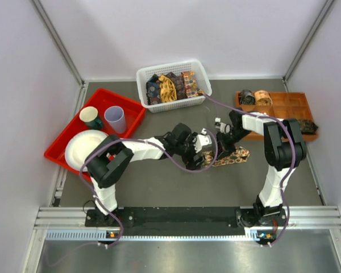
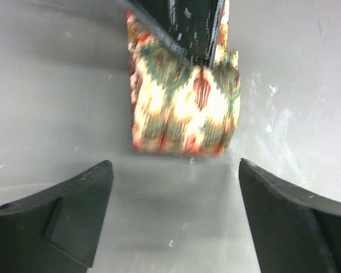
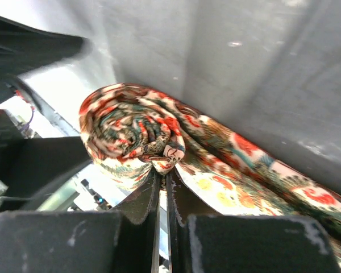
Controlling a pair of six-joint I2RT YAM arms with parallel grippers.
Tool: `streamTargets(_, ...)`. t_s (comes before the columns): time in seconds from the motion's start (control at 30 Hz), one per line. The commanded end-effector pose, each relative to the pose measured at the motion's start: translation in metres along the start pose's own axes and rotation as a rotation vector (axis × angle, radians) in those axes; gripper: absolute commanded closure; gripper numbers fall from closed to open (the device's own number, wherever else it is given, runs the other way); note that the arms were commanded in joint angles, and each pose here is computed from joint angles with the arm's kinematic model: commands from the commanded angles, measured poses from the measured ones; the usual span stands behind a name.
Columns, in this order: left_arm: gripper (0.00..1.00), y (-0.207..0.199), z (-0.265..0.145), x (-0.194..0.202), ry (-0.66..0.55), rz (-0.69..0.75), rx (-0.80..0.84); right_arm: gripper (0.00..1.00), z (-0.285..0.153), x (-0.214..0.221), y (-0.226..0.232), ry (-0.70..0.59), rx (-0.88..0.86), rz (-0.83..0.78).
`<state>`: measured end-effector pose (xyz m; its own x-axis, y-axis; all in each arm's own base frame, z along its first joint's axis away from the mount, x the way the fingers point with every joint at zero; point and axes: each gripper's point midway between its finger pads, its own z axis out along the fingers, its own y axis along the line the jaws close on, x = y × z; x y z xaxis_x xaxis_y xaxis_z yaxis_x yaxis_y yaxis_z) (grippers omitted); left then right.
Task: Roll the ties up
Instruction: Roll the tie at the center of the board.
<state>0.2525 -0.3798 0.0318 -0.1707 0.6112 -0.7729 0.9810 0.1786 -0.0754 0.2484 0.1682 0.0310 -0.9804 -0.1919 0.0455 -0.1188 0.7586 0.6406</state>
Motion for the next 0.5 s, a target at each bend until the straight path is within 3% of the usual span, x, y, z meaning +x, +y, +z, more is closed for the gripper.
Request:
streamTargets(0.0,0.01,0.004,-0.035,-0.055,-0.184,0.039,-0.034,1.0,0.004,-0.019,-0.036,-0.045,0.192,-0.071)
streamTargets(0.13,0.01,0.004,-0.054,-0.074,-0.311,0.055,-0.1,1.0,0.004,-0.021,-0.039,-0.045,0.209,-0.07)
streamTargets(0.23,0.01,-0.003,-0.069,-0.09,-0.474,0.098,-0.121,1.0,0.004,-0.021,-0.043,-0.04,0.227,-0.066)
streamTargets(0.3,0.01,-0.002,-0.068,-0.098,-0.458,0.087,-0.087,1.0,0.003,-0.023,-0.045,-0.039,0.239,-0.063)
streamTargets(0.33,0.01,-0.017,-0.059,-0.085,-0.387,0.083,0.026,1.0,0.004,-0.021,-0.046,-0.028,0.244,-0.058)
streamTargets(0.37,0.01,-0.013,-0.049,-0.079,-0.352,0.062,0.034,1.0,0.003,-0.023,-0.047,-0.03,0.25,-0.058)
streamTargets(0.4,0.01,-0.009,-0.044,-0.079,-0.36,-0.011,0.017,1.0,0.002,-0.023,-0.048,-0.029,0.256,-0.056)
streamTargets(0.47,0.01,0.002,-0.037,-0.086,-0.428,-0.026,-0.027,1.0,0.003,-0.025,-0.05,-0.022,0.269,-0.053)
